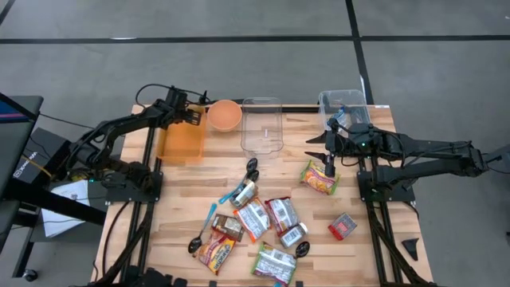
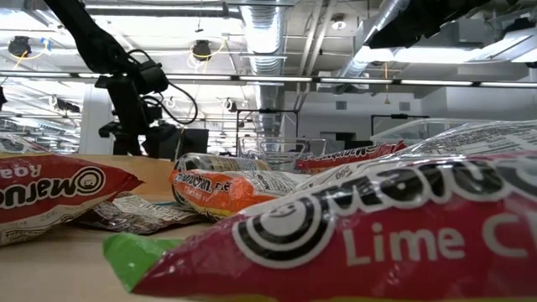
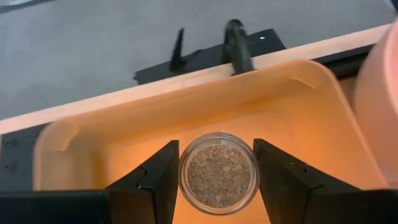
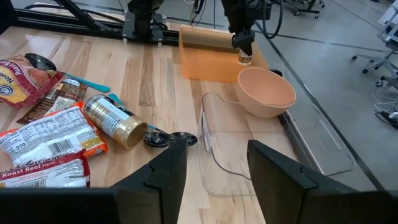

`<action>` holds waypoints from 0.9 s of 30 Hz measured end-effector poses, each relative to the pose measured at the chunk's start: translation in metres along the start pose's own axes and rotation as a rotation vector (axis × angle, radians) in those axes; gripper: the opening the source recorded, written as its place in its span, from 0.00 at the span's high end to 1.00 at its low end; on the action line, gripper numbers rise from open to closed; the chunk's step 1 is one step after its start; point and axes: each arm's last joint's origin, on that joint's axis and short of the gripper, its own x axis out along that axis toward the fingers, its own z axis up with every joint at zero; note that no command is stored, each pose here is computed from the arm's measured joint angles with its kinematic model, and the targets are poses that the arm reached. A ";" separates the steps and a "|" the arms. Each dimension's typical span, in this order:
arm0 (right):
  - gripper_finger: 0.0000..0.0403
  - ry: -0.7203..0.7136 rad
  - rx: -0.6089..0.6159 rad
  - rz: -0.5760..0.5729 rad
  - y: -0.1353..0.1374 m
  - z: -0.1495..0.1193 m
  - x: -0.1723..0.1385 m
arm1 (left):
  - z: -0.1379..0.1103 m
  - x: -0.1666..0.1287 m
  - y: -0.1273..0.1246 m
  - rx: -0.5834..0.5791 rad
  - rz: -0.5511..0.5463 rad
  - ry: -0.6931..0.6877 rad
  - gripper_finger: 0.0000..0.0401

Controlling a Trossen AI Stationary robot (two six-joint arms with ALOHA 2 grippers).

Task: Pick & Place Food Item
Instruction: Put the brown seasoning bottle into the orange bin

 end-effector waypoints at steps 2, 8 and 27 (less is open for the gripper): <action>0.59 0.000 0.000 0.000 0.000 0.000 0.000 | 0.000 0.000 -0.001 -0.001 -0.022 0.003 0.58; 0.59 0.000 0.000 0.000 0.000 0.000 0.000 | 0.003 0.000 -0.001 -0.008 -0.027 -0.022 0.58; 0.59 0.000 0.000 0.000 0.000 0.000 0.000 | -0.003 0.028 -0.009 0.002 -0.058 0.010 0.54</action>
